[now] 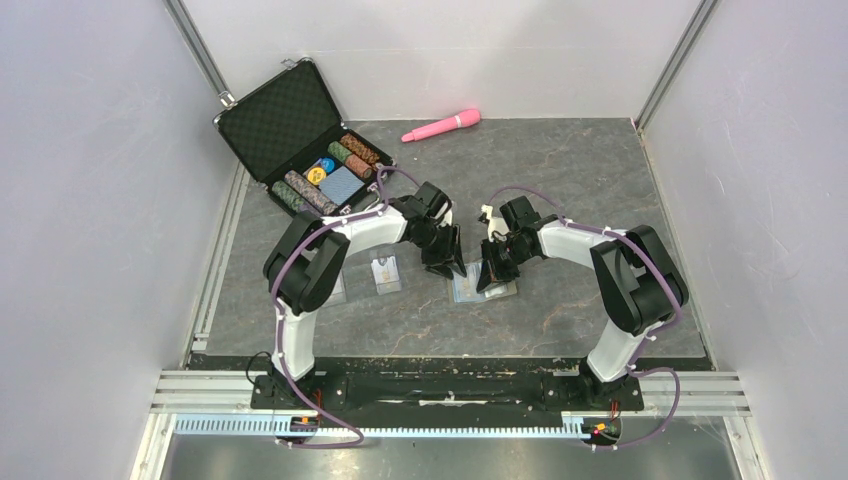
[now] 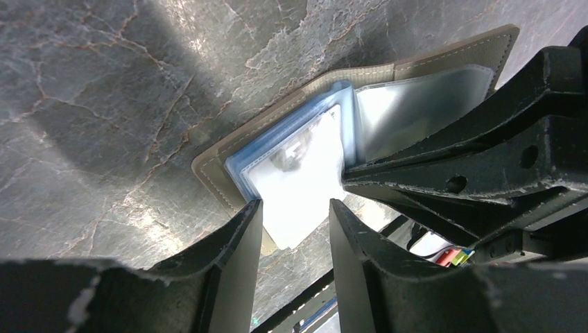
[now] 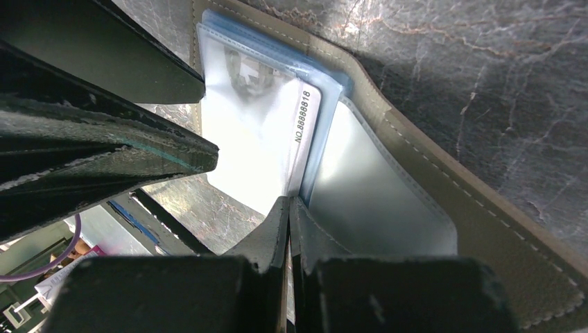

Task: Put the credit cards into the card holder
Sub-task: Turn over the card slot in the card holder.

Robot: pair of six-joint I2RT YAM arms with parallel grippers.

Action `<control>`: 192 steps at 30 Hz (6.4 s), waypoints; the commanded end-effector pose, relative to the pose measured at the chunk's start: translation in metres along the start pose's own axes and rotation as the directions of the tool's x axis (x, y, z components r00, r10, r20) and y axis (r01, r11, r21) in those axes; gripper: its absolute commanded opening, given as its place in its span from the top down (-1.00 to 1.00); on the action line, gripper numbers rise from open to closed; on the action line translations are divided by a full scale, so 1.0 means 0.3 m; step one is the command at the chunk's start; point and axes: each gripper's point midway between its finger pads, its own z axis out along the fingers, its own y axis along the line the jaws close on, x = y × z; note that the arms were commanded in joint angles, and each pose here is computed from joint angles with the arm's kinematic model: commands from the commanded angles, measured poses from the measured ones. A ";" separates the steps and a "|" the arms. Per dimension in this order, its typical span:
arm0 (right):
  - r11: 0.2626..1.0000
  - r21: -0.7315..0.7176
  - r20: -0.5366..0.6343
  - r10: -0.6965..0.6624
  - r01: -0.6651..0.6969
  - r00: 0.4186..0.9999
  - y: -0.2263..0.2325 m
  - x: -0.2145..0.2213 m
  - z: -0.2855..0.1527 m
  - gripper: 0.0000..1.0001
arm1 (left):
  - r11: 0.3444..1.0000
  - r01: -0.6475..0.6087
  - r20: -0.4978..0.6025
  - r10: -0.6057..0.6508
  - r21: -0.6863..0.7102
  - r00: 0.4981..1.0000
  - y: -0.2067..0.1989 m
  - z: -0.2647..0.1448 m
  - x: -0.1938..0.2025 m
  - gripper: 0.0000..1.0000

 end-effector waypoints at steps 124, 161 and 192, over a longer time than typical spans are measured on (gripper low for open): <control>1.000 0.022 0.056 0.014 -0.016 0.998 -0.049 -0.011 -0.017 1.00 | 0.998 -0.057 -0.060 0.055 -0.027 0.997 -0.040 -0.076 -0.002 -0.02; 0.999 0.032 0.016 0.024 -0.024 1.000 -0.075 0.040 0.027 1.00 | 0.996 -0.085 -0.006 0.086 0.038 0.996 -0.123 -0.078 -0.025 0.12; 0.999 0.027 0.019 0.022 -0.022 1.000 -0.072 0.037 0.026 1.00 | 0.980 -0.172 -0.022 0.171 -0.098 0.985 -0.089 -0.072 -0.014 0.11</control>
